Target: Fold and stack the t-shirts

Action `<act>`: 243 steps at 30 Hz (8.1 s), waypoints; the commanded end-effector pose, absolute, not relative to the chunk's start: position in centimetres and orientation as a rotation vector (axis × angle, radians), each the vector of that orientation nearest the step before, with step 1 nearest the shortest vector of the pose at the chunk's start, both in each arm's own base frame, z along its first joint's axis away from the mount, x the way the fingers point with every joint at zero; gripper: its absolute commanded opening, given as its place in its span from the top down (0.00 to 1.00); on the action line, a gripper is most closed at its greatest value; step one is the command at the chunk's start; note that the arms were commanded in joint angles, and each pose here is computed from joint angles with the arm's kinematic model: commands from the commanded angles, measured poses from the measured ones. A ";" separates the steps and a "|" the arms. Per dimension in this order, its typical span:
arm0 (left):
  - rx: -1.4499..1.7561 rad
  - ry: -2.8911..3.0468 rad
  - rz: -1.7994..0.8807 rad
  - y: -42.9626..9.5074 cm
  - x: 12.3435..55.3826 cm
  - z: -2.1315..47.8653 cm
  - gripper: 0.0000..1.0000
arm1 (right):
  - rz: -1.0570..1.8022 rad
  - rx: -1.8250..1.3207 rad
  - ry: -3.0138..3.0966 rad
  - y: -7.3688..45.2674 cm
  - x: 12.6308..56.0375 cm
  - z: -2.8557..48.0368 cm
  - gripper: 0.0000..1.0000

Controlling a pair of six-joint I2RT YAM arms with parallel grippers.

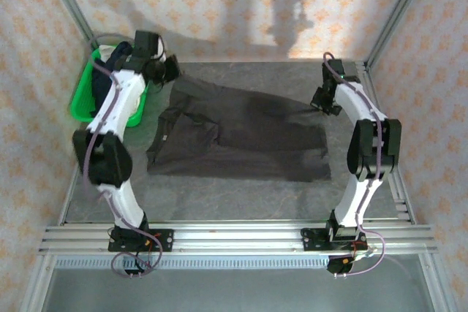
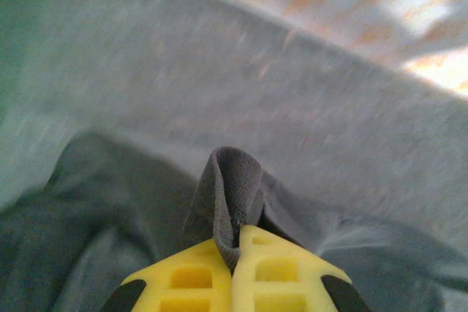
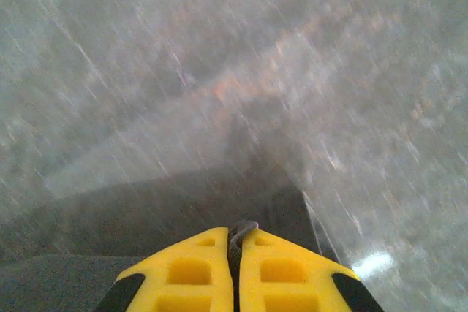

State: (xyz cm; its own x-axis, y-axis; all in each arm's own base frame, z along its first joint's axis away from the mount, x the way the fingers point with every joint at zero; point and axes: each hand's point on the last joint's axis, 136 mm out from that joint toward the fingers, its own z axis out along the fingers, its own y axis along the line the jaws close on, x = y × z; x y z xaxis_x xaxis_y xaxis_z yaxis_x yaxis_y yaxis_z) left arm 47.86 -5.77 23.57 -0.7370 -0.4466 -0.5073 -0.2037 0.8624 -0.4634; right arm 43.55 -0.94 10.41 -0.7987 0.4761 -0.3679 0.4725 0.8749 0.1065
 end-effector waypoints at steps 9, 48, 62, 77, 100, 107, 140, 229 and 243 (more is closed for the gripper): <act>-0.578 2.454 -0.377 -3.4 38.1 15.7 1.00 | -0.103 0.756 2.666 -2.6 37.6 7.6 0.86; -0.636 2.515 -0.302 -2.7 36.5 13.1 1.00 | 0.045 1.130 2.530 -1.8 34.8 8.3 0.93; -0.615 2.431 -0.194 -0.4 42.3 18.8 1.00 | -0.041 1.032 2.618 -3.6 41.2 8.6 1.00; -0.686 2.561 -0.138 -0.2 30.2 10.0 1.00 | -0.049 1.011 2.714 -3.0 34.5 5.1 1.00; -0.703 2.686 -0.089 -2.4 26.6 5.8 1.00 | -0.081 0.973 2.588 -3.2 32.0 9.8 0.67; -0.751 2.749 0.057 -1.0 24.2 4.0 1.00 | -0.040 0.914 2.665 0.9 33.7 6.2 0.70; -0.201 2.888 -0.291 -13.1 29.0 3.8 0.70 | -0.189 1.024 2.698 -3.3 30.4 2.9 0.67; -0.525 2.861 0.201 -3.4 43.8 5.0 0.43 | -0.178 0.953 2.725 -2.7 38.1 1.4 0.65; -0.478 2.832 0.361 -0.2 40.8 7.8 0.35 | -0.197 0.967 2.730 -3.4 37.7 1.0 0.70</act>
State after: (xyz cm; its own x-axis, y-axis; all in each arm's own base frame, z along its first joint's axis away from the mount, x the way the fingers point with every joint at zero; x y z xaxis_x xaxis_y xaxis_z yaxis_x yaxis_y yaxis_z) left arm 42.40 -1.71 8.15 -0.9064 -0.2903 -0.3068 -0.3484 0.9245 0.1547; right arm 38.33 -3.03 2.34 -0.7405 0.6038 -0.2952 0.6354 0.7721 -0.0145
